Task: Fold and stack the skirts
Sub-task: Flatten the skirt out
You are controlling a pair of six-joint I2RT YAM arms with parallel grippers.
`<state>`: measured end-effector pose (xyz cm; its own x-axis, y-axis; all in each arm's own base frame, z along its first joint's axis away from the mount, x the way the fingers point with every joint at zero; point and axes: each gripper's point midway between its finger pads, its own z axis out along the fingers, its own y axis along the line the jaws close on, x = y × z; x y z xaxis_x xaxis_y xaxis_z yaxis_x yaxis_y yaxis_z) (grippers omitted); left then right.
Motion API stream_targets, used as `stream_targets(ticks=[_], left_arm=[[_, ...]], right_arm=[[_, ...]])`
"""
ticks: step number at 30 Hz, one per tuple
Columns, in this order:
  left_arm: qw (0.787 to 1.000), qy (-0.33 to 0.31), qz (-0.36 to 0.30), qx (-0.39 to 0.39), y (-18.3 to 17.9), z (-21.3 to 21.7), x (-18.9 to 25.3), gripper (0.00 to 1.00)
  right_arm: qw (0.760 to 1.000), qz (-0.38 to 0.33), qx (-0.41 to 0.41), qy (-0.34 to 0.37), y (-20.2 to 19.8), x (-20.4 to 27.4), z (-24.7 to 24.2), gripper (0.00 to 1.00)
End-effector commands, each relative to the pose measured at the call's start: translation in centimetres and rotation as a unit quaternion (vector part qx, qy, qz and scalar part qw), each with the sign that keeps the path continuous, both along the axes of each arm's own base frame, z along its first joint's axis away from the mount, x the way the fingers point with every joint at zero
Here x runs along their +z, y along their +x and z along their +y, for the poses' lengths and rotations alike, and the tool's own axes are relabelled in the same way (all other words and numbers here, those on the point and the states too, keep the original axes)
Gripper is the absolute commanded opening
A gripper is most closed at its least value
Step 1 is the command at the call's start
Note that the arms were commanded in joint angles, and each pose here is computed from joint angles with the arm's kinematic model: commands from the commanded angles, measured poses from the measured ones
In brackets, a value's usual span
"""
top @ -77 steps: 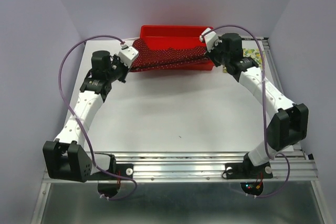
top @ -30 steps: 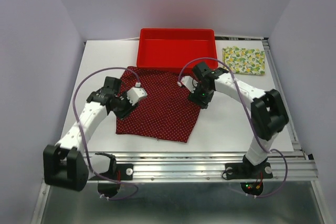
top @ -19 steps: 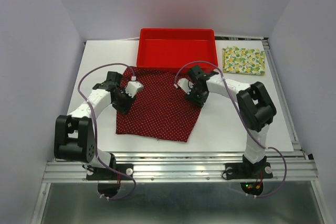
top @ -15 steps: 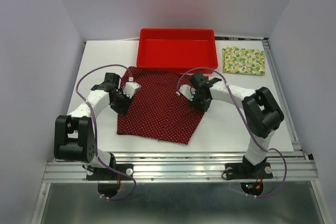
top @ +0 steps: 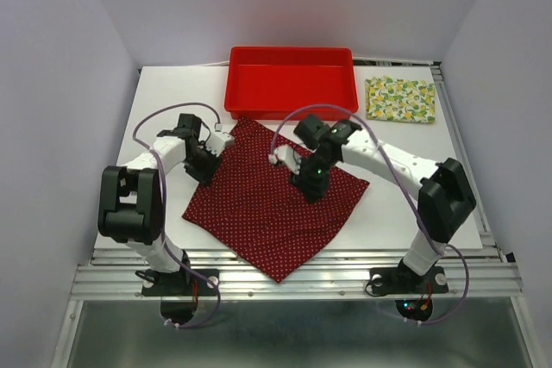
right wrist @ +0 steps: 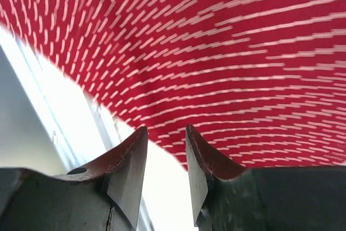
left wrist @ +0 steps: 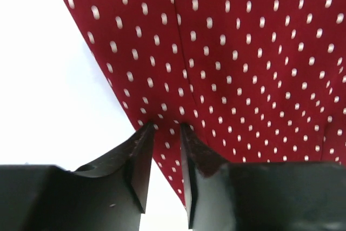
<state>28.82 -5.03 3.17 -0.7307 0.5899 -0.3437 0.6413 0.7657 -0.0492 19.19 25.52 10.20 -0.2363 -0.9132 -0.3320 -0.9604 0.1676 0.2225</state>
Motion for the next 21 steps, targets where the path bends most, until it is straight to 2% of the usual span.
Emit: stream_targets(ticks=[1, 4, 7, 9, 11, 15, 16, 19, 21], left_arm=[[0.999, -0.009, -0.026, -0.022, 2.6, -1.9, 0.9, 0.32], [0.999, 0.009, -0.016, -0.026, 3.9, -2.2, -0.8, 0.23], [0.999, 0.014, -0.027, -0.037, 7.0, -3.8, -1.3, 0.15], [0.998, 0.024, -0.022, -0.05, 8.0, -4.8, -2.3, 0.14], [0.996, 0.038, -0.043, -0.068, 9.8, -6.1, -1.7, 0.12], [0.992, 0.038, -0.051, -0.105, 11.5, -10.1, -2.1, 0.12], [0.992, 0.03, -0.069, -0.103, 12.9, -11.0, -1.1, 0.13], [0.993, 0.001, -0.078, -0.088, 14.7, -12.6, -0.2, 0.19], [0.991, -0.037, -0.094, -0.092, 15.5, -14.2, 2.1, 0.23]], right_arm=[[0.993, -0.017, -0.113, 0.015, 6.8, 1.0, -2.5, 0.4], [0.992, -0.02, -0.121, -0.019, 8.0, -1.2, -5.6, 0.38], [0.989, -0.05, -0.116, -0.078, 7.8, -4.3, -8.9, 0.38], [0.986, -0.058, -0.122, -0.097, 7.9, -5.8, -10.4, 0.38], [0.984, -0.035, -0.117, -0.127, 6.3, -7.6, -11.8, 0.37], [0.987, 0.037, -0.093, -0.125, 2.7, -8.1, -12.1, 0.37], [0.986, 0.059, -0.079, -0.133, 1.2, -7.9, -11.8, 0.37], [0.984, 0.119, -0.044, -0.127, -2.7, -7.3, -10.7, 0.36], [0.981, 0.154, 0.0, -0.114, -6.4, -6.4, -8.7, 0.36]])
